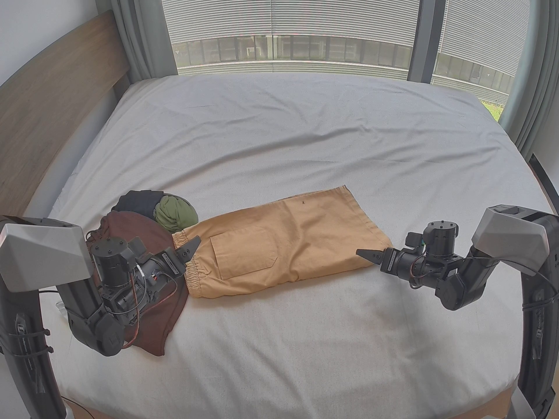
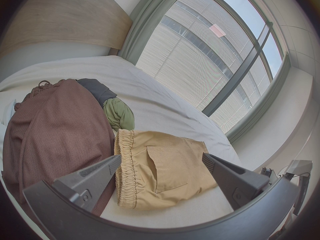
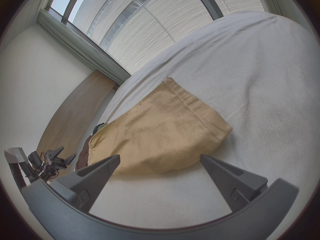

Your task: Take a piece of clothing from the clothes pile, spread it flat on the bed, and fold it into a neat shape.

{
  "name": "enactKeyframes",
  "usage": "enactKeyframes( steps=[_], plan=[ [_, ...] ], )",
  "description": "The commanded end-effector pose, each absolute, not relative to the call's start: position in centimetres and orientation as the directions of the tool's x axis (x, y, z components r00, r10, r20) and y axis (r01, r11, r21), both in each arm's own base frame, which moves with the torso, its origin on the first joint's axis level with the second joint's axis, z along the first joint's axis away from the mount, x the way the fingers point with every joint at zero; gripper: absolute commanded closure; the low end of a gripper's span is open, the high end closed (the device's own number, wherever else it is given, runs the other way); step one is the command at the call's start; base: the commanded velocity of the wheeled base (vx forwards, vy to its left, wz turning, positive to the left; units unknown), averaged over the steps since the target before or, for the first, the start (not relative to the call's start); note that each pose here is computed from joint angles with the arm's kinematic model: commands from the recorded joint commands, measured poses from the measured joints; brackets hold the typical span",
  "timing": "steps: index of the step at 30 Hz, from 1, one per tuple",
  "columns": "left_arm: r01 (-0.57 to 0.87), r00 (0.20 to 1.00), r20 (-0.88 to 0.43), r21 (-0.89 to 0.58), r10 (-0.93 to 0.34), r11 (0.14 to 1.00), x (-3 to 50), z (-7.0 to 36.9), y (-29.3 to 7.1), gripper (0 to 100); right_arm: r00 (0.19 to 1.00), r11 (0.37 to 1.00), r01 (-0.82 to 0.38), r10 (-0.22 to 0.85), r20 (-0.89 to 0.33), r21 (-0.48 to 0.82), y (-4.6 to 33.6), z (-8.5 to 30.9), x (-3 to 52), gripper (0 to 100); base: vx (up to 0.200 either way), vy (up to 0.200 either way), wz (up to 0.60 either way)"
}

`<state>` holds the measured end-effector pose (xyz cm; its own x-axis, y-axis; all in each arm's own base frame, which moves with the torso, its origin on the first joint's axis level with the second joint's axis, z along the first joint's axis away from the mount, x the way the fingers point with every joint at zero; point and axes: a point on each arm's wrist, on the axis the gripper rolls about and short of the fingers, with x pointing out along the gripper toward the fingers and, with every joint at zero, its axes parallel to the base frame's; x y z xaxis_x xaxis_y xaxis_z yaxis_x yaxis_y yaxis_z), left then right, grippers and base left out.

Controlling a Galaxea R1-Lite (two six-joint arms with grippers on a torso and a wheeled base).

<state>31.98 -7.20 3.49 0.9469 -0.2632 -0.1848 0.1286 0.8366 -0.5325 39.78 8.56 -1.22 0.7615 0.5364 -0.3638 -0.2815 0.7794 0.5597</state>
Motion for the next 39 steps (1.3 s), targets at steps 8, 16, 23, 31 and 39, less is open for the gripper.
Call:
enactKeyframes(
  steps=[8, 16, 23, 31, 39],
  plan=[
    [0.125, 0.947, -0.187, -0.534, -0.261, 0.836, 32.0, 3.4, -7.1, 0, 0.726, 0.780, -0.269, 0.550, -0.413, 0.565, 9.8, -3.7, 39.9, 0, 0.000, 0.000, 0.00],
    [0.125, 0.947, -0.187, -0.536, -0.261, 0.835, 32.0, 3.4, -7.1, 0, 0.727, 0.792, -0.273, 0.542, -0.422, 0.546, 12.4, -6.0, 40.3, 0, 0.000, 0.000, 0.00],
    [0.126, 0.948, -0.183, -0.536, -0.260, 0.835, 32.0, 3.5, -7.0, 0, 0.759, 0.793, -0.297, 0.535, -0.373, 0.533, 14.3, -7.6, 41.4, 0, 0.000, 0.000, 0.00],
    [0.126, 0.946, -0.187, -0.536, -0.263, 0.835, 32.0, 3.4, -7.1, 0, 0.798, 0.735, -0.283, 0.536, -0.274, 0.616, 15.2, -7.2, 42.9, 0, 0.000, 0.000, 0.00],
    [0.126, 0.946, -0.187, -0.537, -0.263, 0.834, 32.0, 3.4, -7.1, 0, 0.798, 0.690, -0.275, 0.552, -0.241, 0.669, 16.0, -7.2, 43.3, 0, 0.000, 0.000, 0.00]
  ],
)
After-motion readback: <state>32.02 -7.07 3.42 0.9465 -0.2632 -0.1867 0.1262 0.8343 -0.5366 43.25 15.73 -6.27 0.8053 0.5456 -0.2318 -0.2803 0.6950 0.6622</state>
